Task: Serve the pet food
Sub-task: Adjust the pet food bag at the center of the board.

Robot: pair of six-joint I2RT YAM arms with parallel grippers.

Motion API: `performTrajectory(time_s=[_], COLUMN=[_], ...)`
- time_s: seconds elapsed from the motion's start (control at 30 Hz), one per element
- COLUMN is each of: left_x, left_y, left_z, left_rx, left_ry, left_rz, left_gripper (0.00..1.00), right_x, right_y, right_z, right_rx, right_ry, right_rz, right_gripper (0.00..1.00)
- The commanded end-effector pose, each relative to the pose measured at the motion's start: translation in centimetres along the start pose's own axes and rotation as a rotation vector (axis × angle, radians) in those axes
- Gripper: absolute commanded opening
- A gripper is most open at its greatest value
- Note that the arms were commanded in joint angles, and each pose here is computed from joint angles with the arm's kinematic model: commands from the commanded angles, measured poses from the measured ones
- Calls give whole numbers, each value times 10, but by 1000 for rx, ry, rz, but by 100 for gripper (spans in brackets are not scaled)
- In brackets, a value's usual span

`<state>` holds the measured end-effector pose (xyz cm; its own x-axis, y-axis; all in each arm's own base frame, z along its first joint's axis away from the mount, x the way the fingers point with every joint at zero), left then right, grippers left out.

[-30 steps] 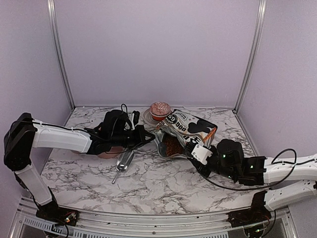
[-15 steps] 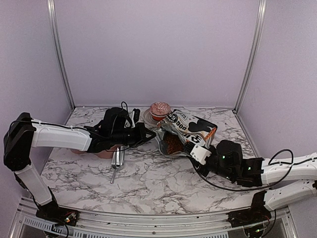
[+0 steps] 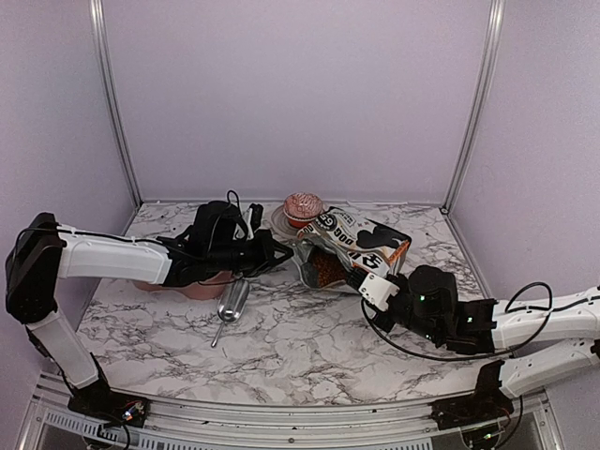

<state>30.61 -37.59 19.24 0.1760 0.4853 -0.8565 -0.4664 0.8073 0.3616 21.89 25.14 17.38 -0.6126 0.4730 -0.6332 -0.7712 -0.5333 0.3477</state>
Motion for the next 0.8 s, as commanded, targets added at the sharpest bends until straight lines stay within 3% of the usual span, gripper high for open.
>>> performTrajectory(time_s=[0.0, 0.1, 0.43, 0.63, 0.77], left_x=[-83, -83, -84, -99, -118], left_y=[35, 36, 61, 86, 115], left_z=[38, 39, 49, 50, 51], left_rx=[-117, -120, -193, -205, -231], left_ry=[-62, -63, -132, -334, -559], left_rz=[-243, -243, -222, -227, -230], left_gripper=[0, 0, 3, 29, 47], right_x=[-12, -17, -53, -74, -84], right_y=[1, 3, 42, 67, 75], right_z=[1, 7, 61, 95, 112], right_rx=[8, -2, -197, -305, -358], right_ry=[-14, -24, -64, -38, -28], right_rz=[-63, -72, -75, -69, -78], right_gripper=[6, 0, 0, 0, 0])
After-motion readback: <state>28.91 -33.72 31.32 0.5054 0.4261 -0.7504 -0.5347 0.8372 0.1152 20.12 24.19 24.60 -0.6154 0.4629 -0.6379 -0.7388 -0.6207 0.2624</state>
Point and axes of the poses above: each gripper's point midway between its finger pads, its own y axis back along the fingers, its own x axis along the line the jaws close on, z = x × y, the point moved 2 cm from there along y, back along the fingers, and after that the axes turned 7 degrees about y, right-handed, at the moved point
